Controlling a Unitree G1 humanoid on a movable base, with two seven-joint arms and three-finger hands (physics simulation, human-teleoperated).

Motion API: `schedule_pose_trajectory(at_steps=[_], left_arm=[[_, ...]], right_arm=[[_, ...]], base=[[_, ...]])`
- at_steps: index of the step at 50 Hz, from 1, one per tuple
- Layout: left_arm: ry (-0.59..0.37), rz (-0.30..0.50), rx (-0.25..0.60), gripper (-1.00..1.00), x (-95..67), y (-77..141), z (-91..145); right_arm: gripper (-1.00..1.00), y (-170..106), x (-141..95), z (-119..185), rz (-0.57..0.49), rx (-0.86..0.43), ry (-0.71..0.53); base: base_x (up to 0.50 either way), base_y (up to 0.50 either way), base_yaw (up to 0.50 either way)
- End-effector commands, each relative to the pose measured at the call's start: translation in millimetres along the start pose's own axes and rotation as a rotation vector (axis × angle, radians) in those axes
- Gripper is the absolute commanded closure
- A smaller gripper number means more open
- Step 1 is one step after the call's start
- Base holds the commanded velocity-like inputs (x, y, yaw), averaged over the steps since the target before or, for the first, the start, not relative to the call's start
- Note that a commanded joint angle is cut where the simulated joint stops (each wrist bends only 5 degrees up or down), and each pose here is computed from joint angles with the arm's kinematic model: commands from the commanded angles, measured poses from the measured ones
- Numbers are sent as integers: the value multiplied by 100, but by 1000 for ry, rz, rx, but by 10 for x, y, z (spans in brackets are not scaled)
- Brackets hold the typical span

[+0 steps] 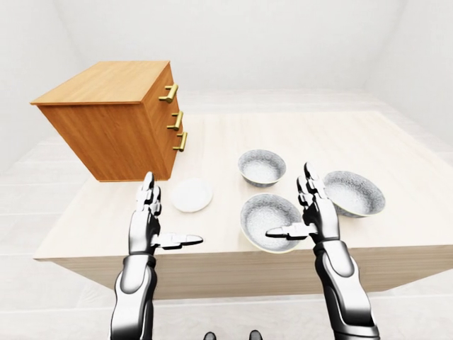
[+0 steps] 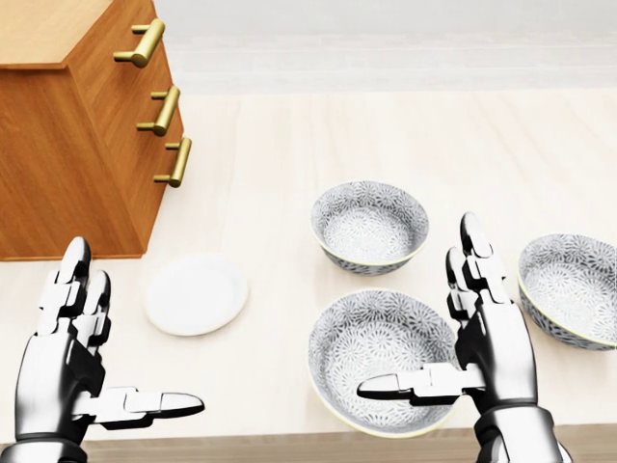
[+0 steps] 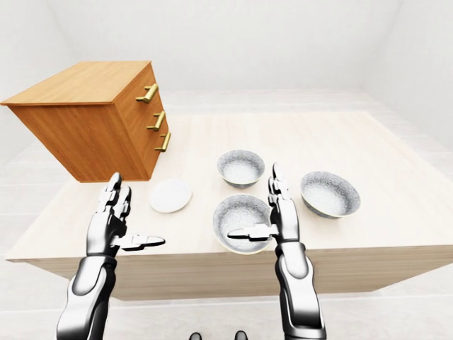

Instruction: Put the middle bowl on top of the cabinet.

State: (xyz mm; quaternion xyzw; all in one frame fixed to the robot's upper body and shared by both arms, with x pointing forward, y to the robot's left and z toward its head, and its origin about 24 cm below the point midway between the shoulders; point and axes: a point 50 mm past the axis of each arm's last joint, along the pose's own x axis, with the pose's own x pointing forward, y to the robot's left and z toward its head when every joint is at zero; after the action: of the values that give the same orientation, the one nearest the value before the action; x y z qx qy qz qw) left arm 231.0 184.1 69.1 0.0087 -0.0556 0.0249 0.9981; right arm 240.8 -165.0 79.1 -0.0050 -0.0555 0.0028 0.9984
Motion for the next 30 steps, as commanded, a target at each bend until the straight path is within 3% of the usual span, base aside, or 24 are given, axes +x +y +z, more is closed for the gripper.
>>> schedule_pose_trajectory(at_steps=[1, 25, 30], left_arm=[[0, 10, 8, -100, 3, 38, 0], [1, 3, 27, -100, -43, 47, -2], [-1, -1, 37, -100, -50, 30, -11]], right_arm=[[-100, -19, -37, 74, 2, -2, -30], [-100, -11, -94, 64, 13, -3, -23], [-100, -25, -96, 66, 19, 8, -24]], base=[[0, 50, 0], [0, 50, 0], [0, 1, 0]])
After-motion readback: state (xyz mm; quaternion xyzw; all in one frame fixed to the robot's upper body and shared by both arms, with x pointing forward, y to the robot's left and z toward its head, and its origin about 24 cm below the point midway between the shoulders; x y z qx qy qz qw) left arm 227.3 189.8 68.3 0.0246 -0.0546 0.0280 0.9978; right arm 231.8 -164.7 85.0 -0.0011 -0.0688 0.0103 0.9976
